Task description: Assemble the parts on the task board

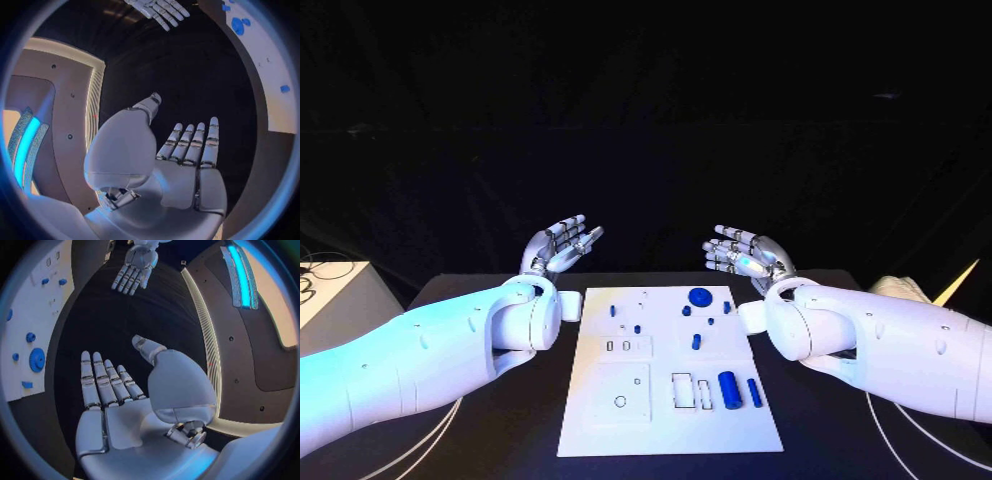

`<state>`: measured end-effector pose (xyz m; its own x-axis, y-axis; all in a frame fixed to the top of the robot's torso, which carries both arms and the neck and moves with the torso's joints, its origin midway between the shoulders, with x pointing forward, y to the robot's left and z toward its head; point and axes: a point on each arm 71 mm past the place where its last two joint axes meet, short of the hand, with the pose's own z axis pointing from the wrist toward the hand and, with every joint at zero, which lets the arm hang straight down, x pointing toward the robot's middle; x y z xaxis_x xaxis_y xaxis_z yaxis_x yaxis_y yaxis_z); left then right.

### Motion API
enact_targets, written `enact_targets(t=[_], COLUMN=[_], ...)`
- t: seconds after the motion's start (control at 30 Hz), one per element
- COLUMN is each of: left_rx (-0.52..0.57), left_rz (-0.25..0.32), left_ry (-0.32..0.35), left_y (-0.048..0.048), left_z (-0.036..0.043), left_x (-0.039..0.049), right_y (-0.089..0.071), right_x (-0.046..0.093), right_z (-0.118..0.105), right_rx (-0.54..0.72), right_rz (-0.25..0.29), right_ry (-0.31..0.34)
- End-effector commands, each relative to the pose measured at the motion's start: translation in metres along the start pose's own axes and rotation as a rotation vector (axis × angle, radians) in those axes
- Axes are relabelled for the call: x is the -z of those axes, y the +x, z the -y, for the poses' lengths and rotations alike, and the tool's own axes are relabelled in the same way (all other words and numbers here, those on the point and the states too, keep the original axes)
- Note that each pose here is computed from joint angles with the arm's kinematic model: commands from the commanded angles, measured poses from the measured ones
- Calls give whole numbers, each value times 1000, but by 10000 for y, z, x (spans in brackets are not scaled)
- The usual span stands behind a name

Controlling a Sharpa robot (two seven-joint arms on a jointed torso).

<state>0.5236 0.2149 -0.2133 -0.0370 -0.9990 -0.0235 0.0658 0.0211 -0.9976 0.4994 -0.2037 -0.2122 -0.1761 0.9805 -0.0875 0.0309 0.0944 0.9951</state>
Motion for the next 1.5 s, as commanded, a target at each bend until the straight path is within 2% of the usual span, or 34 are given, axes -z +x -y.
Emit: enact_targets(t=[0.03,0.2,0.33,0.37,0.5,0.67,0.93,1.17,1.5], left_rx=[57,57,57,103,114,120,129,127,132], left_rz=[-98,-100,-100,-153,-182,-228,-285,-336,-411], left_ry=[42,44,44,36,35,35,37,33,37], left_y=[58,55,55,-65,-92,-103,-82,-44,36], left_z=[50,54,54,188,254,343,477,547,644], left_x=[-49,-58,-58,87,157,256,403,517,688], right_y=[90,67,60,-195,-225,-222,-241,-262,-169], right_x=[-44,-87,-99,-114,-130,-147,-158,-183,-234], right_z=[-8,-30,-37,-290,-431,-552,-667,-694,-673], right_rx=[33,64,72,402,545,736,978,1138,1332], right_rz=[-204,-252,-265,-225,-227,-249,-261,-259,-230], right_ry=[47,65,70,-149,-220,-276,-298,-286,-264])
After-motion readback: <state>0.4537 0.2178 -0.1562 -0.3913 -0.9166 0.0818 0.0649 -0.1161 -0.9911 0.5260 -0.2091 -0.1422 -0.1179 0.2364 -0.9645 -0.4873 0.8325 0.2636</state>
